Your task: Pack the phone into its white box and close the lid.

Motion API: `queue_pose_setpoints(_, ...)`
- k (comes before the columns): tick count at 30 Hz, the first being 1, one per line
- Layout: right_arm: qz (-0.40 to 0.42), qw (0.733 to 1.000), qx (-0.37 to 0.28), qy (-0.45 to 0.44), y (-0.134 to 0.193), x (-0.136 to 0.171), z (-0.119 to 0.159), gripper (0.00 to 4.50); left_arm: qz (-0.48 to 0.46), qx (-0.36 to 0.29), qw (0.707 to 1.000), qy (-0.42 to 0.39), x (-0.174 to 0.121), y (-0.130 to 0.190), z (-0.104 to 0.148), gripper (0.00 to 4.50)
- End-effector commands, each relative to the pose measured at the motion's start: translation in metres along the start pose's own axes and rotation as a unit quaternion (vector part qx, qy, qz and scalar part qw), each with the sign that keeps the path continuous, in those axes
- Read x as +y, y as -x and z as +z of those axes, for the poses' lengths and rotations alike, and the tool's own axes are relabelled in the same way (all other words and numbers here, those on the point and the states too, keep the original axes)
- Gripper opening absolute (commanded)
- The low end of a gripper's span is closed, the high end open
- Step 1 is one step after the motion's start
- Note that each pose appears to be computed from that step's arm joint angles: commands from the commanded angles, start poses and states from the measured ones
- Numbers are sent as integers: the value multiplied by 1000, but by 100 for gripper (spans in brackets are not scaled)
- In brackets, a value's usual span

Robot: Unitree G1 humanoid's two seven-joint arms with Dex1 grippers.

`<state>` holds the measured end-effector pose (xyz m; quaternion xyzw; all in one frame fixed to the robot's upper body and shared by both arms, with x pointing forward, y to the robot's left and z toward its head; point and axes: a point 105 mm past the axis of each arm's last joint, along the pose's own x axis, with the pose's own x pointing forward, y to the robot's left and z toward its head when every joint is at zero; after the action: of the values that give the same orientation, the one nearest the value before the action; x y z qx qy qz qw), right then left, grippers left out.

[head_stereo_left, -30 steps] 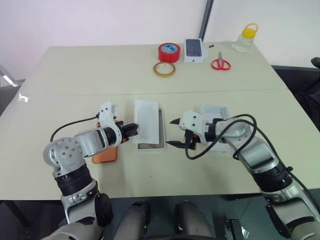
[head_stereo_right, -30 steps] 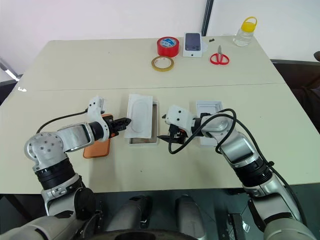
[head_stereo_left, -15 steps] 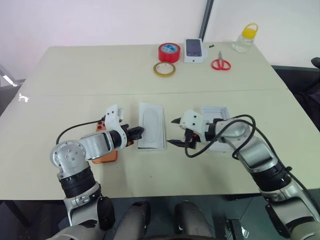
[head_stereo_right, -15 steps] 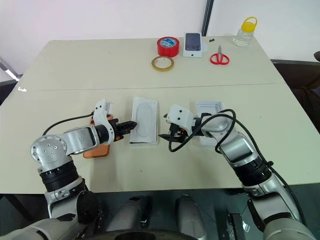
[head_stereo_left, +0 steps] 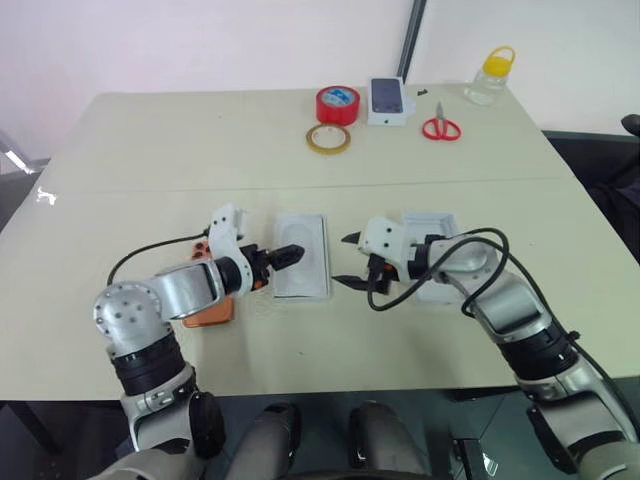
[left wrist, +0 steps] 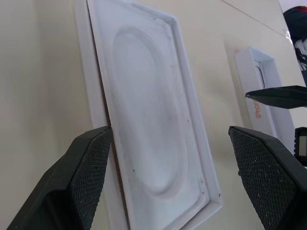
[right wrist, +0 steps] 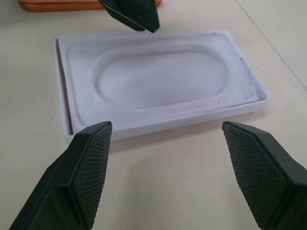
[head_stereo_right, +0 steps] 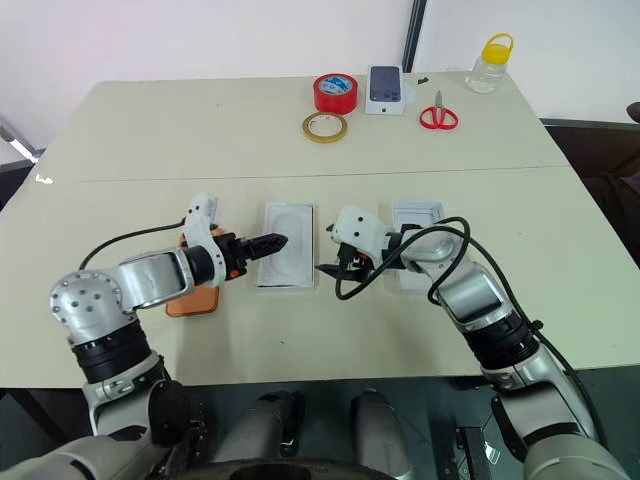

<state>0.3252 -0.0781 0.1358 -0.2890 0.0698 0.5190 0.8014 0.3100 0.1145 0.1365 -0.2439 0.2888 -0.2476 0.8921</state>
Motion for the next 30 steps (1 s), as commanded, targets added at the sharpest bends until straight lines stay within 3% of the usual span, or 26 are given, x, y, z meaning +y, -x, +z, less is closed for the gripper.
queue_pose_setpoints(1, -26, 999, -13, 13, 3, -14, 11, 303, -28, -23, 999, -22, -12, 9, 15, 413)
queue_pose_setpoints(7, -70, 997, -20, -1, -2, -35, 20, 5, -20, -67, 995, -66, -9, 27, 37, 413)
queue_pose_setpoints(14, -65, 998, -17, -21, -47, -23, 41, 5, 37, -104, 973, -201, 31, 61, 48, 413)
queue_pose_setpoints(20, -81, 996, 25, -35, -83, -27, 36, 5, 34, -54, 947, -315, 59, 82, 19, 413)
queue_pose_setpoints(30, -96, 993, 60, -41, -107, -36, 25, 5, -16, -30, 943, -332, 60, 93, -13, 413)
